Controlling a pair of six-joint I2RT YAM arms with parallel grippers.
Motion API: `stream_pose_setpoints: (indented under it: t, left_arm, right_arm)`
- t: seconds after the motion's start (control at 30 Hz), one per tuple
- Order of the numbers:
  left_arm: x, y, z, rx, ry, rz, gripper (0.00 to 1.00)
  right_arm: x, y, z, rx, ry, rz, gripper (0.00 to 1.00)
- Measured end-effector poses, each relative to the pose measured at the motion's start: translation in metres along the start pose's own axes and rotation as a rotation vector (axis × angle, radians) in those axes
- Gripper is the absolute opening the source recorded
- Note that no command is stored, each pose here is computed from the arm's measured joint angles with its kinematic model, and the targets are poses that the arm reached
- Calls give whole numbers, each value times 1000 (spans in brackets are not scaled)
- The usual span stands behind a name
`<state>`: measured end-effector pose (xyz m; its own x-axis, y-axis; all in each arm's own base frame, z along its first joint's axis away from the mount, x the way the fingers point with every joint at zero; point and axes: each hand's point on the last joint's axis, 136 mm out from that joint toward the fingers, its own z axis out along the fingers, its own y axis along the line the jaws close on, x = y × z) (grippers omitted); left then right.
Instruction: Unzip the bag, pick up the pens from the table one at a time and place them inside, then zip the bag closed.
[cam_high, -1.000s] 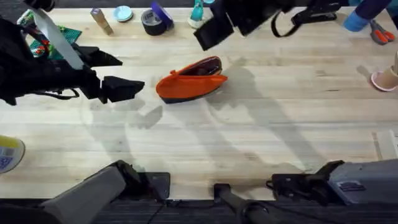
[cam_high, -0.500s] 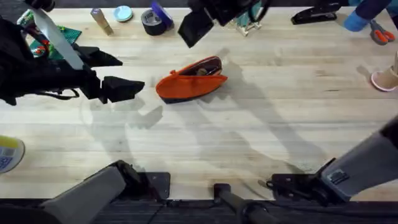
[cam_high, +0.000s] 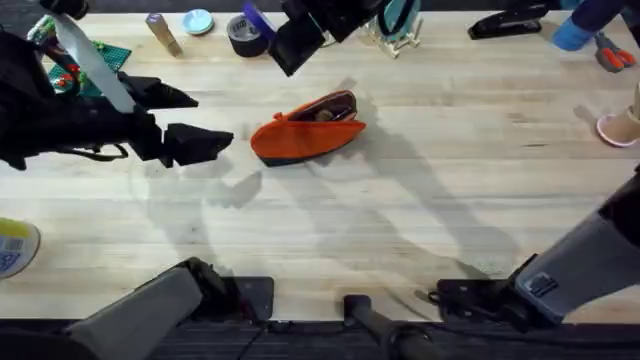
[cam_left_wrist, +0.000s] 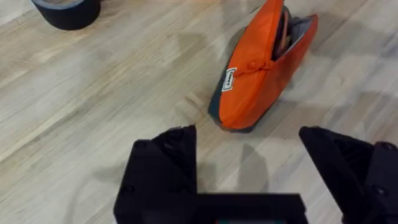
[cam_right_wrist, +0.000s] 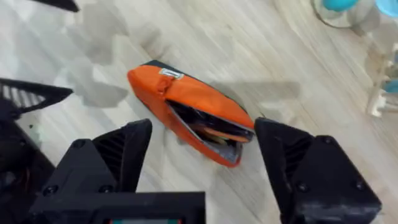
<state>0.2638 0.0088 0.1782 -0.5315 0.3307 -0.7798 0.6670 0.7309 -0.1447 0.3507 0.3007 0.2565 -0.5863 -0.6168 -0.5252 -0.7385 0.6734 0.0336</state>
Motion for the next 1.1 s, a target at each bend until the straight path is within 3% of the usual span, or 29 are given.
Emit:
stream_pose_setpoints:
  t: [0.67, 1.1]
  left_arm:
    - [0, -1, 0, 3, 1, -4, 995]
    - [0, -1, 0, 3, 2, -5, 995]
  right_arm:
    - [0, 58, 17, -179, 17, -155, 996]
    - [5, 71, 41, -216, 59, -162, 995]
